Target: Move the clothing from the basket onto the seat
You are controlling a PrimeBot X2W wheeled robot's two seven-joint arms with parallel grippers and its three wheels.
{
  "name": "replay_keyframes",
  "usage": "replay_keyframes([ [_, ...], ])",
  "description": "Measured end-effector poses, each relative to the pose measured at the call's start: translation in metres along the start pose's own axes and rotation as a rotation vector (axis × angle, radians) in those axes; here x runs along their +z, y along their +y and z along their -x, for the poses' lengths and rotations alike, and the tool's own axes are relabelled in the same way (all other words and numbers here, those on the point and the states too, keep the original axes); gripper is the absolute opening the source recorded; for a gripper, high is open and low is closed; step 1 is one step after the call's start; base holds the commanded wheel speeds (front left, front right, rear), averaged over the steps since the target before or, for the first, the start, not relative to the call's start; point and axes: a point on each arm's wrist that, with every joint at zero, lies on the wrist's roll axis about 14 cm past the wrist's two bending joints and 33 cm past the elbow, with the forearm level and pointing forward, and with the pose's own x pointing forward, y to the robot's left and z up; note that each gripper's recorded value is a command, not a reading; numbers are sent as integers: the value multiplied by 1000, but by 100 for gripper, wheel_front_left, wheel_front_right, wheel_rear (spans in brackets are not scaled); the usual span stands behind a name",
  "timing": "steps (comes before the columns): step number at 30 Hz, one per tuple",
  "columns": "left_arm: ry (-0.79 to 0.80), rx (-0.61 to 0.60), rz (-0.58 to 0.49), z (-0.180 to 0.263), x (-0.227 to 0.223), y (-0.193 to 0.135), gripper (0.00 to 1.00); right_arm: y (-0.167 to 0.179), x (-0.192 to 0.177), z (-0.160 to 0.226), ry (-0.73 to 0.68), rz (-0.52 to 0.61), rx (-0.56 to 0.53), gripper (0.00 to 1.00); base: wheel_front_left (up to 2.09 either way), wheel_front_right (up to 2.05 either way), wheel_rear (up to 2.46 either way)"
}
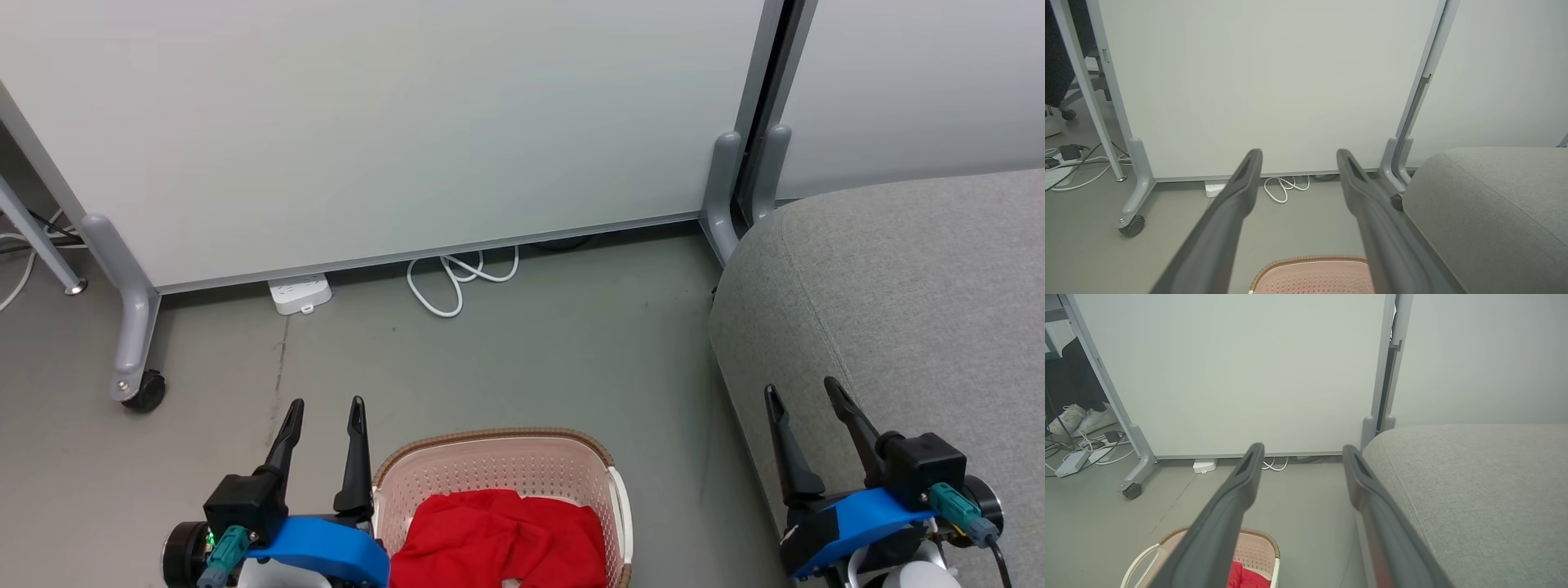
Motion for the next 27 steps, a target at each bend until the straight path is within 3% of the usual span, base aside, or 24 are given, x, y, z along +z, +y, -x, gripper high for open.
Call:
replay_keyframes([
  [12,96,-31,-6,-8,-31,-6,100,1,1,-16,-8,-5,10,100,0,0,0],
  [17,240,-88,-13,-27,-79,-10,100,2,7,-49,-43,0,30,100,0,0,0],
  [27,548,-232,-68,-59,-184,-21,100,-16,-23,-97,-25,-2,16,100,0,0,0],
])
